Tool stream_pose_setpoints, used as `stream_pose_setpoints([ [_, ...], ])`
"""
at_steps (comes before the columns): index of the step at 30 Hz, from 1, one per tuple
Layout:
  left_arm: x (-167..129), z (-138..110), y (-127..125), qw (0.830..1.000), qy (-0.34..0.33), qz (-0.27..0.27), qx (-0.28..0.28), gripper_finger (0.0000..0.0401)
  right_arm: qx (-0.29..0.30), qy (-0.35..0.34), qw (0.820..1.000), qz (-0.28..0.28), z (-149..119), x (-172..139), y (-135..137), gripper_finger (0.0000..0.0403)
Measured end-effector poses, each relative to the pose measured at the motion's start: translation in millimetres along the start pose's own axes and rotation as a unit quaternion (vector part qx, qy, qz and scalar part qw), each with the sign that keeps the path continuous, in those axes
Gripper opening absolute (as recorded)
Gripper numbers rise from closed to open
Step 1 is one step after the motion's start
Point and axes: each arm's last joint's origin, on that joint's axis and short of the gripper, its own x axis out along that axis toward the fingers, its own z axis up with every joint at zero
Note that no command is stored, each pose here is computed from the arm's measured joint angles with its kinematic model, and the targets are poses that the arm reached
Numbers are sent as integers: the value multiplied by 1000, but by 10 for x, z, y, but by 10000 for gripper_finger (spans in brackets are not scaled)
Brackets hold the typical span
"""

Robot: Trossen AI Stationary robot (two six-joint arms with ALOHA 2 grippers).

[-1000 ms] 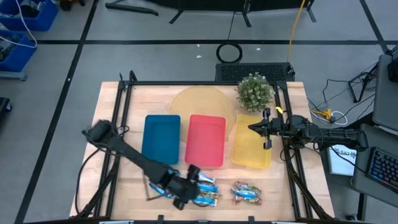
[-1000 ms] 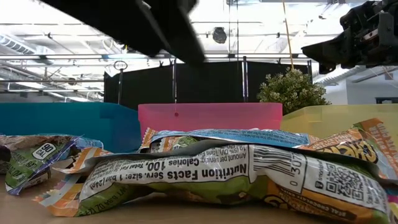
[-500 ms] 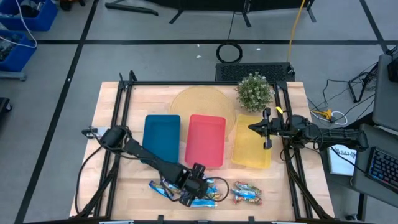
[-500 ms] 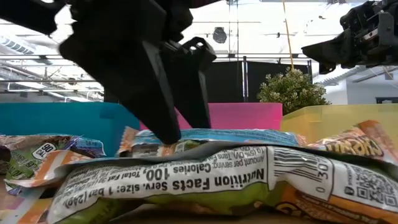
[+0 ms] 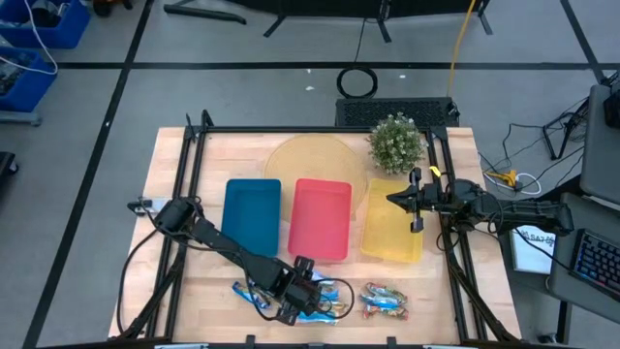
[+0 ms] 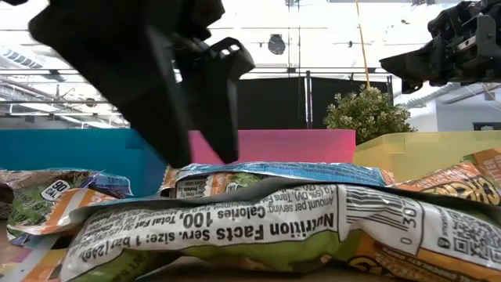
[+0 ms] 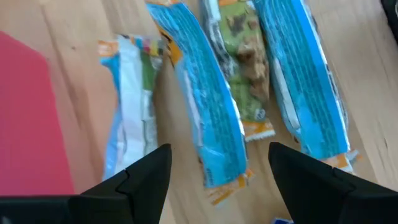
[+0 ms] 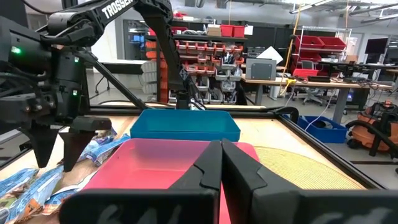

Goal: Pick and place Granola Bars by type
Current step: Put the orange granola bar into the red bin

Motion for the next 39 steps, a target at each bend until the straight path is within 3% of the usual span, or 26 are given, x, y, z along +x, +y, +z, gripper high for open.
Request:
stream_pose_setpoints([
  [23,72,-52,26,1000,1,-12,16,267,-4,0,1000,-1,0,0,-1,0],
  [28,76,-48,72,1000,2,-10,14,221,-4,0,1000,-1,0,0,-1,0],
  [39,77,-42,86,999,0,-9,37,74,-10,0,1000,-2,0,0,-1,0],
])
